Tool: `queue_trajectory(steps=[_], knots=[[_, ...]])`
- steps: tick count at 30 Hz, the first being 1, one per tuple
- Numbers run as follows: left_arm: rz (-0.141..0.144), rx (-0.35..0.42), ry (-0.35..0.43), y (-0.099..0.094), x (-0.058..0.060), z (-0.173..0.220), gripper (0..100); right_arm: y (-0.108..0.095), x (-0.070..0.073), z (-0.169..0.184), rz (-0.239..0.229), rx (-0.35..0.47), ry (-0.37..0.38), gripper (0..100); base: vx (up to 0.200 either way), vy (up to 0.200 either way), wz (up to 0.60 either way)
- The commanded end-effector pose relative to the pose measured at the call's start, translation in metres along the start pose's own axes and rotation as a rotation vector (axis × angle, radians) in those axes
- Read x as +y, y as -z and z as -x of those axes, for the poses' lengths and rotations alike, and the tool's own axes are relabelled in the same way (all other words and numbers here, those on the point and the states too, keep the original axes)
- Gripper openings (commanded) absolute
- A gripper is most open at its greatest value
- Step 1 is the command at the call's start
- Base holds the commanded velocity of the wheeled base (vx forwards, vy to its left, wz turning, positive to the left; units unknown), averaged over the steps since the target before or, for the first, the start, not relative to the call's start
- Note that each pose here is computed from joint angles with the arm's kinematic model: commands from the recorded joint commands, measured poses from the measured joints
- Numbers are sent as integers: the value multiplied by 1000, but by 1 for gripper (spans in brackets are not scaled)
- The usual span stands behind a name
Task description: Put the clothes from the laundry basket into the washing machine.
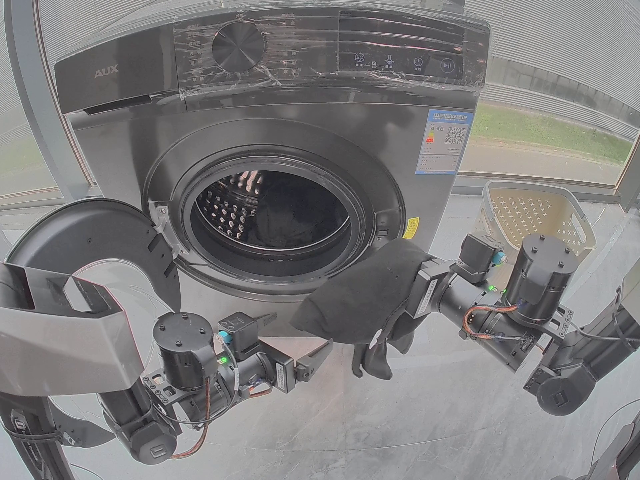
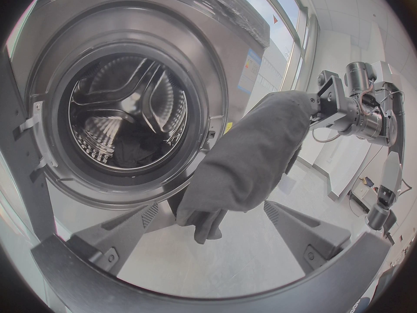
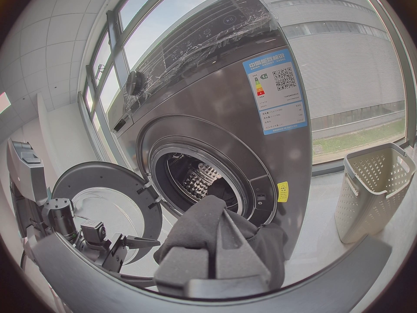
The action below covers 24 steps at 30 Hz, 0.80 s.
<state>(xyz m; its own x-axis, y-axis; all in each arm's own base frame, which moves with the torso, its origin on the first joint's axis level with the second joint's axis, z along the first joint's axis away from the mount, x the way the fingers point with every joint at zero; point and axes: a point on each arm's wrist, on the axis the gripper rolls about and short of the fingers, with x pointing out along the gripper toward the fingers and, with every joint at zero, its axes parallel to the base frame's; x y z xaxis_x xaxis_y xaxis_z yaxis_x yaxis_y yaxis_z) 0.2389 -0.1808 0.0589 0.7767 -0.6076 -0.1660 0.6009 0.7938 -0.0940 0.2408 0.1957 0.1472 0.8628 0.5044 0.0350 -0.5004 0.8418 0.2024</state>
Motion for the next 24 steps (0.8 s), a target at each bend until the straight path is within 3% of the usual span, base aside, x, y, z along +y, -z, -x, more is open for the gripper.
queue_trajectory(steps=[1, 4, 12, 14, 24], knots=[[-1, 21, -23, 5, 7, 2, 100, -1, 0, 0, 0, -5, 1, 0, 0, 0, 0], [-12, 45, -51, 9, 15, 8, 100, -4, -1, 0, 0, -13, 4, 0, 0, 0, 0], [-27, 69, -51, 16, 17, 3, 100, 0, 5, 2, -1, 1, -19, 0, 0, 0, 0], [-38, 58, -59, 18, 20, -7, 100, 0, 7, 3, -1, 3, -28, 0, 0, 0, 0], [-37, -4, -81, 21, 32, -46, 100, 1, 12, 4, 0, 4, -38, 0, 0, 0, 0]])
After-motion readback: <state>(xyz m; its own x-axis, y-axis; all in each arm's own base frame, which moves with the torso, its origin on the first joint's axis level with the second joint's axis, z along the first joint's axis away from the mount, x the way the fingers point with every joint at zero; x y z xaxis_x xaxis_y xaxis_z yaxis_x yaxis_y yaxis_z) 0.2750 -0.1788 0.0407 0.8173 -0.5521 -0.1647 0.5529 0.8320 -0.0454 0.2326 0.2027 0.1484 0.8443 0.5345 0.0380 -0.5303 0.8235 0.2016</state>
